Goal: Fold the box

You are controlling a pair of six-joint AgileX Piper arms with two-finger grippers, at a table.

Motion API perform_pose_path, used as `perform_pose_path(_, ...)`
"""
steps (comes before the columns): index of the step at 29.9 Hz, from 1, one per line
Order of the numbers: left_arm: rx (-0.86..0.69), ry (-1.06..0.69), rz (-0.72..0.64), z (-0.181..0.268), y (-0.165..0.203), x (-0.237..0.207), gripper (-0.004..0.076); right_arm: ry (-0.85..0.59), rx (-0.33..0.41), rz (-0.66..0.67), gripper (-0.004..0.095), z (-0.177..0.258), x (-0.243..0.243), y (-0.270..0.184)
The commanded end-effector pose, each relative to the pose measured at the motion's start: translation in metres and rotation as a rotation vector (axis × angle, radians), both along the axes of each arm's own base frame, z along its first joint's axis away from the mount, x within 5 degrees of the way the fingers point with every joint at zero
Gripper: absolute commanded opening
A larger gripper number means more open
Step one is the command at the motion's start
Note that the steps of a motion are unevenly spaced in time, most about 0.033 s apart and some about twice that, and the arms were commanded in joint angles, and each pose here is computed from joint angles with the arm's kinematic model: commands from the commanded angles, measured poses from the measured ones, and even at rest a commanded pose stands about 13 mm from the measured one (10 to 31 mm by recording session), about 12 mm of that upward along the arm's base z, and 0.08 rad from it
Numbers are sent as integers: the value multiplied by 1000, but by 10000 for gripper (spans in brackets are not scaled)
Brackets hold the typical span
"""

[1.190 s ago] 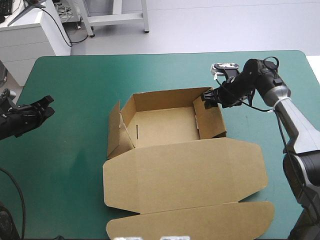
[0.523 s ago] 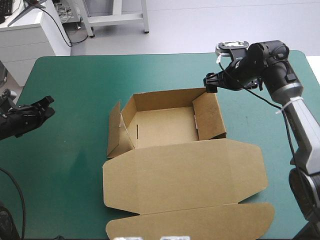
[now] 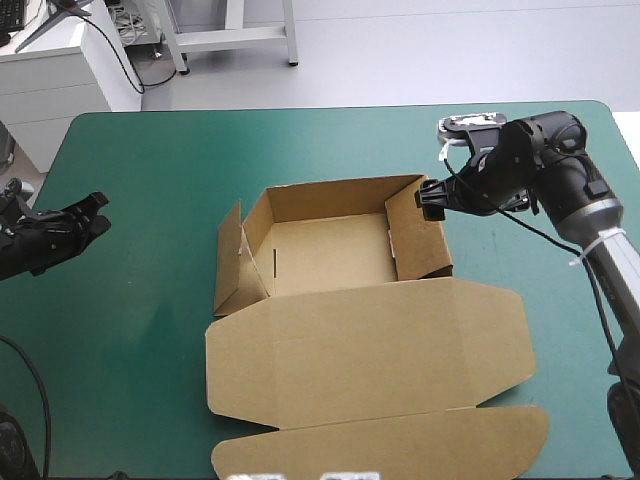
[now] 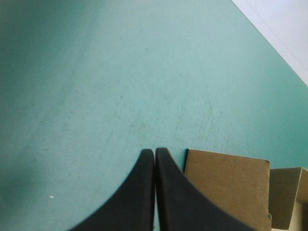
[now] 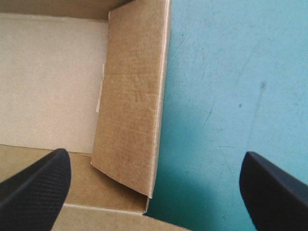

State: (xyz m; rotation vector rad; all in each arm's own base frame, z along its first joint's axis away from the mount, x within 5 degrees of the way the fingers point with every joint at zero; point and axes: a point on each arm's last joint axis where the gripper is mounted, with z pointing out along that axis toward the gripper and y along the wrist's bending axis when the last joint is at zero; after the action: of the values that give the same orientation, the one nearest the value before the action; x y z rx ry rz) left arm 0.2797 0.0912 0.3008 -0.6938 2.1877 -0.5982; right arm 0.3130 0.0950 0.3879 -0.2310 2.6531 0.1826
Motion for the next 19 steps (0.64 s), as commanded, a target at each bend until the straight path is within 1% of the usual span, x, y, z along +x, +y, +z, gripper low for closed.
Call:
perform_pose_path(1, -13, -68, 22, 18, -2, -2, -8, -37, 18, 5, 878, 3, 3, 1)
perform_pose_path(6, -11, -70, 25, 18, -2, -2, -8, 27, 12, 32, 878, -27, 26, 11)
perform_pose_path(13, -9, -72, 28, 19, -1, -2, -8, 136, 4, 33, 878, -69, 51, 20)
perform_pose_path(19, -9, -72, 28, 19, -1, -2, -8, 163, -2, 33, 876, -79, 55, 21)
